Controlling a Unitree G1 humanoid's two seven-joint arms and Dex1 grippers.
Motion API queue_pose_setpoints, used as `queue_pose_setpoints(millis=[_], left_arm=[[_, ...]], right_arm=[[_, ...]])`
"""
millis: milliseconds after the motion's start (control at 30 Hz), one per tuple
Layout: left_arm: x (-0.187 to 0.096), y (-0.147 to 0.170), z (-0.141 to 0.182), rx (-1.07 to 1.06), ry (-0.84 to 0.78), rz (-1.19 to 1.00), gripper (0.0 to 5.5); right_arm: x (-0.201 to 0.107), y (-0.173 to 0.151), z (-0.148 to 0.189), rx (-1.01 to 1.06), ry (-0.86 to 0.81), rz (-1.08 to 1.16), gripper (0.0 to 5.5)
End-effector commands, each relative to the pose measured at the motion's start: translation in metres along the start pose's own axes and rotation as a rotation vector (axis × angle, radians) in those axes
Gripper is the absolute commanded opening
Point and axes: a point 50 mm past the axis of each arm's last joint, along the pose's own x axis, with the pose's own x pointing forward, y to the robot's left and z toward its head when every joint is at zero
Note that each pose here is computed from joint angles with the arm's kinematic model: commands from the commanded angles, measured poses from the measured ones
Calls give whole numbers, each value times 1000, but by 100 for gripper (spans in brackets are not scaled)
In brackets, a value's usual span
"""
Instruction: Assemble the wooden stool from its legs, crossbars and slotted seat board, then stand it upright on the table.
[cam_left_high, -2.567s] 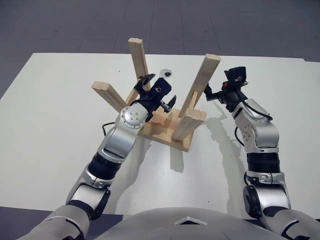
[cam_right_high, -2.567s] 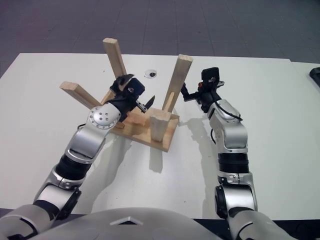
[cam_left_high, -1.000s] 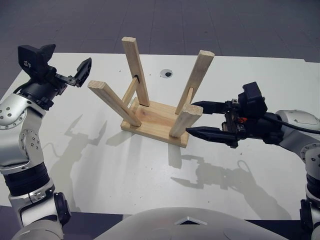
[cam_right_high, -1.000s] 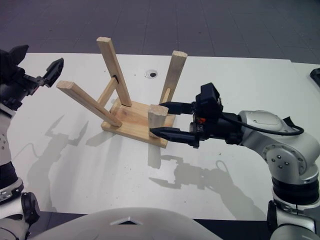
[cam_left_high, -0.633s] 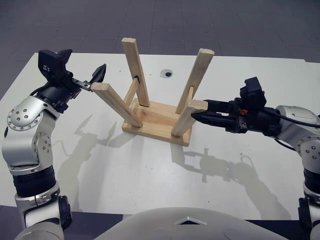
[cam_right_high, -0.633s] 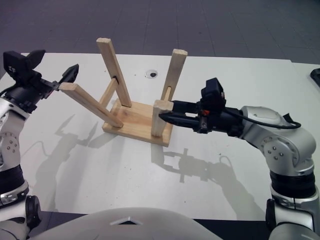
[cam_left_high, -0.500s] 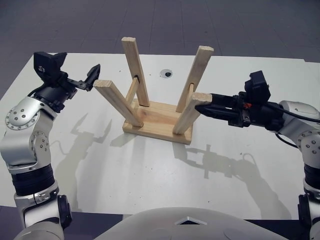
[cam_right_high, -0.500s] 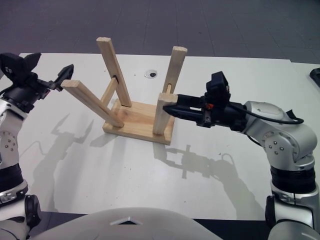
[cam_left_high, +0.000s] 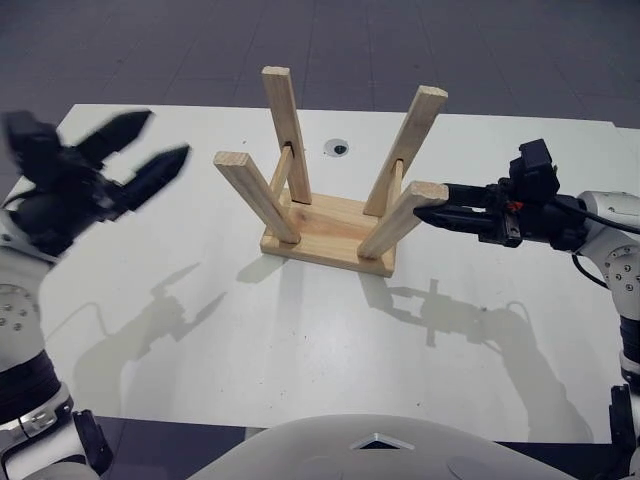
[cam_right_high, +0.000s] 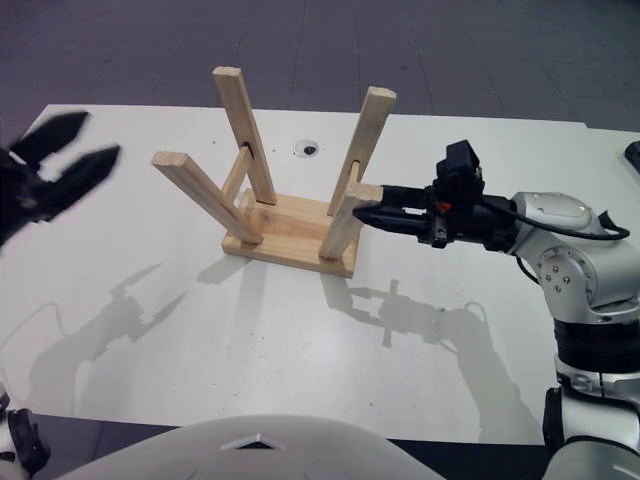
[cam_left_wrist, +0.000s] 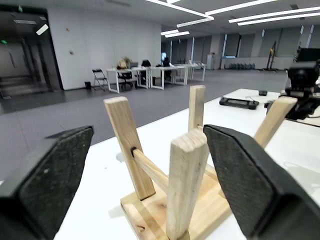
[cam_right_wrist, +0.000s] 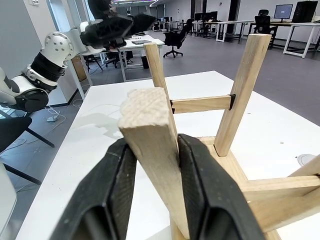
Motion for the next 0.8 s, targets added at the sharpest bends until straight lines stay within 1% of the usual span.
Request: queue_pose_setpoints(millis=[33, 200, 300, 367, 567, 667, 800], left_arm=[[18, -5, -13, -1, 91, -88, 361], [35, -9, -11, -6, 80, -176, 276], [39, -12, -8, 7, 53, -203, 220], [39, -14, -5, 20, 36, -218, 194], [40, -18, -4, -4, 50, -274, 190], [46, -21, -4, -102, 66, -336, 189], [60, -18, -4, -241, 110, -380, 189]], right_arm=[[-8, -6, -26, 99, 133, -48, 120], [-7, -10, -24, 86, 153, -35, 117], [-5, -12, -24, 76, 165, -30, 116], [-3, -13, -23, 63, 172, -30, 115], [6, -12, -15, 33, 154, -51, 112], [15, -13, -13, 68, 150, -98, 112], [24, -10, -2, 131, 133, -91, 112]])
